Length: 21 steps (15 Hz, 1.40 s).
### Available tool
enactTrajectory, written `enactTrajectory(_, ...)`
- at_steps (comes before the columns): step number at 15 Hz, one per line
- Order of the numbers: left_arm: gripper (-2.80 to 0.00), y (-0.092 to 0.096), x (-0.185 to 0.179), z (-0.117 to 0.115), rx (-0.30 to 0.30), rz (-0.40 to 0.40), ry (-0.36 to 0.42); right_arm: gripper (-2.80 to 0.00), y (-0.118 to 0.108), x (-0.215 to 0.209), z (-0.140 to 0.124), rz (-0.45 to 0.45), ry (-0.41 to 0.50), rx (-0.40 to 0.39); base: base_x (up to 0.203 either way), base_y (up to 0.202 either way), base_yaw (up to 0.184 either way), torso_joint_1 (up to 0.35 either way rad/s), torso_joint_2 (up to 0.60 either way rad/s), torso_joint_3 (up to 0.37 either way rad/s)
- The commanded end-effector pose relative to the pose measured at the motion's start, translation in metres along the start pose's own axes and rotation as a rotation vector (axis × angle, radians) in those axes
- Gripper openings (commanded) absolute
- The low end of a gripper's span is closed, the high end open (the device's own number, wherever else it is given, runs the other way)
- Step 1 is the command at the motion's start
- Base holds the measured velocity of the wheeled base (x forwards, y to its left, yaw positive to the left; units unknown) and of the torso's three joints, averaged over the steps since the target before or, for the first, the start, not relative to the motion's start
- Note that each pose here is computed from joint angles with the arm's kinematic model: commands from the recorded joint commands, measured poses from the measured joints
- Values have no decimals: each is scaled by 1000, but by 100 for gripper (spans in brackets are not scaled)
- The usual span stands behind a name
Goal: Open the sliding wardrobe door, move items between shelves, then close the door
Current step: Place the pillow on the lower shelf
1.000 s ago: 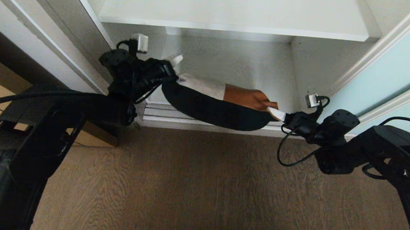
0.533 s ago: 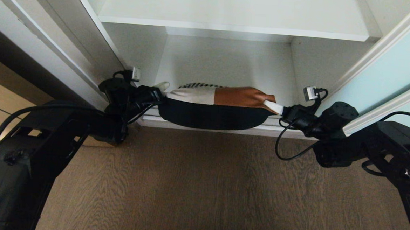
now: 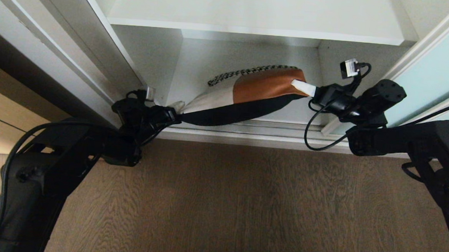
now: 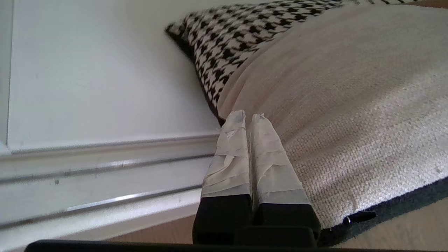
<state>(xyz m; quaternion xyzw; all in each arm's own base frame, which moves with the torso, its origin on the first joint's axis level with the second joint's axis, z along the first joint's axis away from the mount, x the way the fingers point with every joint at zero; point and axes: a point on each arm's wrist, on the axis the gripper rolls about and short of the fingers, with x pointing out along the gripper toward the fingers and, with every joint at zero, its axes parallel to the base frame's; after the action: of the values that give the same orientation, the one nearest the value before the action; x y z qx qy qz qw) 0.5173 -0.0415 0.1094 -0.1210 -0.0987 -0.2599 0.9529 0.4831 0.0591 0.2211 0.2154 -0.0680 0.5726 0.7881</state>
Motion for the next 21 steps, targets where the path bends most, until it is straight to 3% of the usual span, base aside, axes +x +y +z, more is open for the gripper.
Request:
enactTrajectory(1,-280,5,1,-13,-11,4,18,-280,-27,-9,-30,-26,22,48,0,0,0,0,0,0)
enactTrajectory(5,-280,14,5,-38,-55,65,102,-280,-87,-45,-100,-172,102,238,0,0,0,0,0,0)
enactTrajectory(8,-280,27,6,-68,-102,190,204,-280,-103,-55,-130,-256,179,293,0,0,0,0,0,0)
enactTrajectory(12,-280,21,3,-62,-188,308,321,-280,-106,-53,-136,-383,156,354,0,0,0,0,0,0)
enactTrajectory(14,-280,19,6,-58,-235,337,300,-280,-105,-52,-133,-381,152,344,0,0,0,0,0,0)
enactTrajectory(21,-280,16,11,-55,-188,320,248,-280,-109,-57,-136,-400,117,306,0,0,0,0,0,0)
